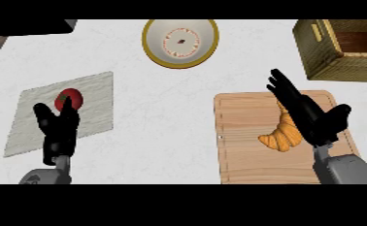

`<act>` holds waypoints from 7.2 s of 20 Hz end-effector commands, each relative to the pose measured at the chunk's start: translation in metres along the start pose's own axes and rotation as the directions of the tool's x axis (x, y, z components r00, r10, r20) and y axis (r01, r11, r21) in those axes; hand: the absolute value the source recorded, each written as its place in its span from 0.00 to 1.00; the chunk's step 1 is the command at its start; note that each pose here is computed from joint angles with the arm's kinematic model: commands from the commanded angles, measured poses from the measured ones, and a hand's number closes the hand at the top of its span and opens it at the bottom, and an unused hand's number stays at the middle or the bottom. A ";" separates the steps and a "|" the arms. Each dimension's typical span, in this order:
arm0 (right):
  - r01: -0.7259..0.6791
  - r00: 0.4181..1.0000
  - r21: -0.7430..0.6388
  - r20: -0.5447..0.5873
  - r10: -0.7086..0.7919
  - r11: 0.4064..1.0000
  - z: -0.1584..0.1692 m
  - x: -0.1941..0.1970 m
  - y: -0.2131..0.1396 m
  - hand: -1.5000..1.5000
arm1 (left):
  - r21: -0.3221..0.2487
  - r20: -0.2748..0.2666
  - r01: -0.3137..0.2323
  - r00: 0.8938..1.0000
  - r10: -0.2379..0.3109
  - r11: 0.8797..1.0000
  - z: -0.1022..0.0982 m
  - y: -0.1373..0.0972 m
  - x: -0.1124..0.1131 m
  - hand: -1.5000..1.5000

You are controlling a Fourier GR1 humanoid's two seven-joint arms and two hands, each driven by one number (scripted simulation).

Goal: Pick the croissant from the cutting board and place it in the basket

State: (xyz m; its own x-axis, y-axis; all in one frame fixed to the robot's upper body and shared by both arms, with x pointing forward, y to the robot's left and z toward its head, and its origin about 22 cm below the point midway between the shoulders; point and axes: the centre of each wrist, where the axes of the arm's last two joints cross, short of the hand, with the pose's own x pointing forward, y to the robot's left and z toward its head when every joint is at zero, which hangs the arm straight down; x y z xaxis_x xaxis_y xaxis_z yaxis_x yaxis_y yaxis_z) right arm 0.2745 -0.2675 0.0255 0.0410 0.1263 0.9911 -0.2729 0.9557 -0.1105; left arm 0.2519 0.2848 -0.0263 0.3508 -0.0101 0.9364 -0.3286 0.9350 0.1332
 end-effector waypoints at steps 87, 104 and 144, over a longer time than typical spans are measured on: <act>-0.682 0.731 -0.189 -0.170 0.661 0.706 0.059 0.013 -0.028 0.00 | -0.240 0.211 0.126 0.975 -0.075 0.962 -0.039 0.011 0.071 0.50; -0.677 0.736 -0.154 -0.111 0.668 0.720 0.085 0.008 -0.022 0.00 | -0.235 0.210 0.138 0.974 -0.088 0.962 -0.022 0.040 0.080 0.50; -0.607 0.791 0.172 0.227 0.569 0.776 0.151 0.085 0.090 1.00 | -0.229 0.191 0.121 0.979 -0.078 0.966 -0.027 0.045 0.071 0.50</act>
State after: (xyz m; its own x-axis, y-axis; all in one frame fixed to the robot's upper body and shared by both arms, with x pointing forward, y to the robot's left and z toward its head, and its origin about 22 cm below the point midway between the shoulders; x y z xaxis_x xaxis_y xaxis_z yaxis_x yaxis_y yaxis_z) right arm 0.1302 -0.2217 0.0828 -0.2975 0.7151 0.6325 -0.4233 0.4950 -0.7588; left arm 0.2876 0.3259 0.0336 0.2010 -0.1568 0.9670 -0.0813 0.9810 0.1760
